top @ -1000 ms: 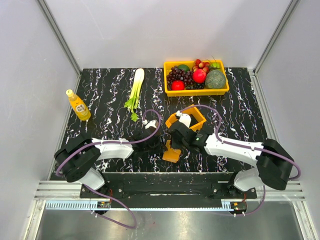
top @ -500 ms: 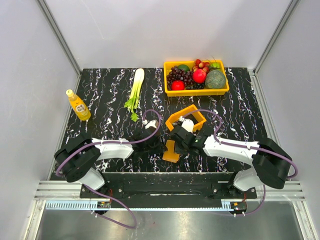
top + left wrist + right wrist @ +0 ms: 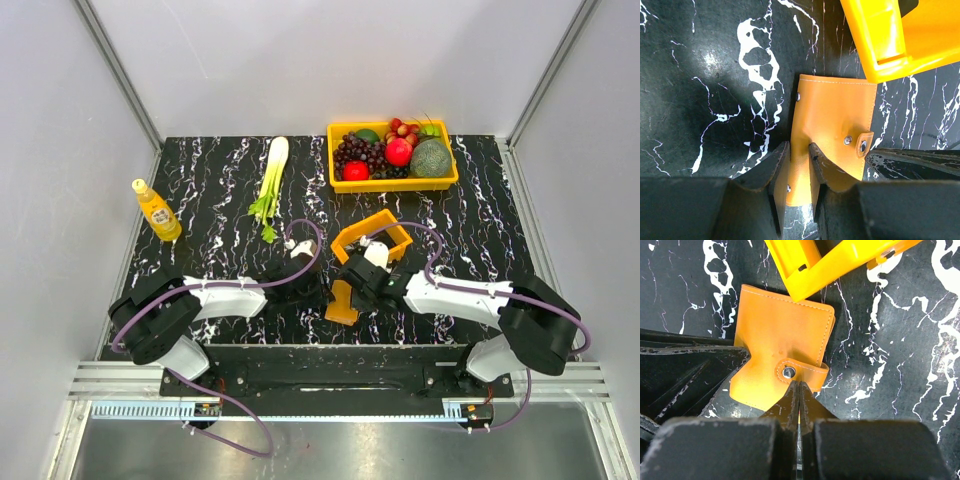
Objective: Put the credit cards into the card holder
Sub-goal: Close the card holder at the center of the board.
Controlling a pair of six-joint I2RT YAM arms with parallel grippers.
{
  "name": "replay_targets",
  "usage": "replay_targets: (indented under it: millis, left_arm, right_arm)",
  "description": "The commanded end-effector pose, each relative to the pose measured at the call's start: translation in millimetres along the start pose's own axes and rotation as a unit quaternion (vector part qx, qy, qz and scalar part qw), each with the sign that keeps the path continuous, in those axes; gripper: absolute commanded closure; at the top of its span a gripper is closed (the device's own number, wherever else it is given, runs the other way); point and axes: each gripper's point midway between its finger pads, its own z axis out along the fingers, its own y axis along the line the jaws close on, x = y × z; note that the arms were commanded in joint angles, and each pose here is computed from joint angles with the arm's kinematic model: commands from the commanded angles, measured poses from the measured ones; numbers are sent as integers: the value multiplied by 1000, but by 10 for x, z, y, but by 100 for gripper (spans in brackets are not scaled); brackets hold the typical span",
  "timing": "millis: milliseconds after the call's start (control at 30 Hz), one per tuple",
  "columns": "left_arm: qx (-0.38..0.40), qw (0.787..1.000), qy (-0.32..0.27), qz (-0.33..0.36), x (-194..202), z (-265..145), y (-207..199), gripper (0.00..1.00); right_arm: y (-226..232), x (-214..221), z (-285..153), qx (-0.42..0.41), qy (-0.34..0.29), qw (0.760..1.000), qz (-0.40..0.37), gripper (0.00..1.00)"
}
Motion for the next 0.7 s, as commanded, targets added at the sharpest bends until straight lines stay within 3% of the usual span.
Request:
replay_targets:
  millis: [0, 267, 667]
  left_arm:
    - [-4, 1000, 7, 11, 41, 11, 27, 75]
    - [-5, 1000, 7, 10, 46, 14, 34, 75]
    - [-4, 1000, 7, 10, 41, 18, 16, 75]
  right_arm:
    - [59, -147, 2, -5, -24, 1000, 8, 100]
    - [62, -278, -21, -23, -35, 999, 15, 100]
    - [133, -132, 114, -39, 1, 999, 18, 100]
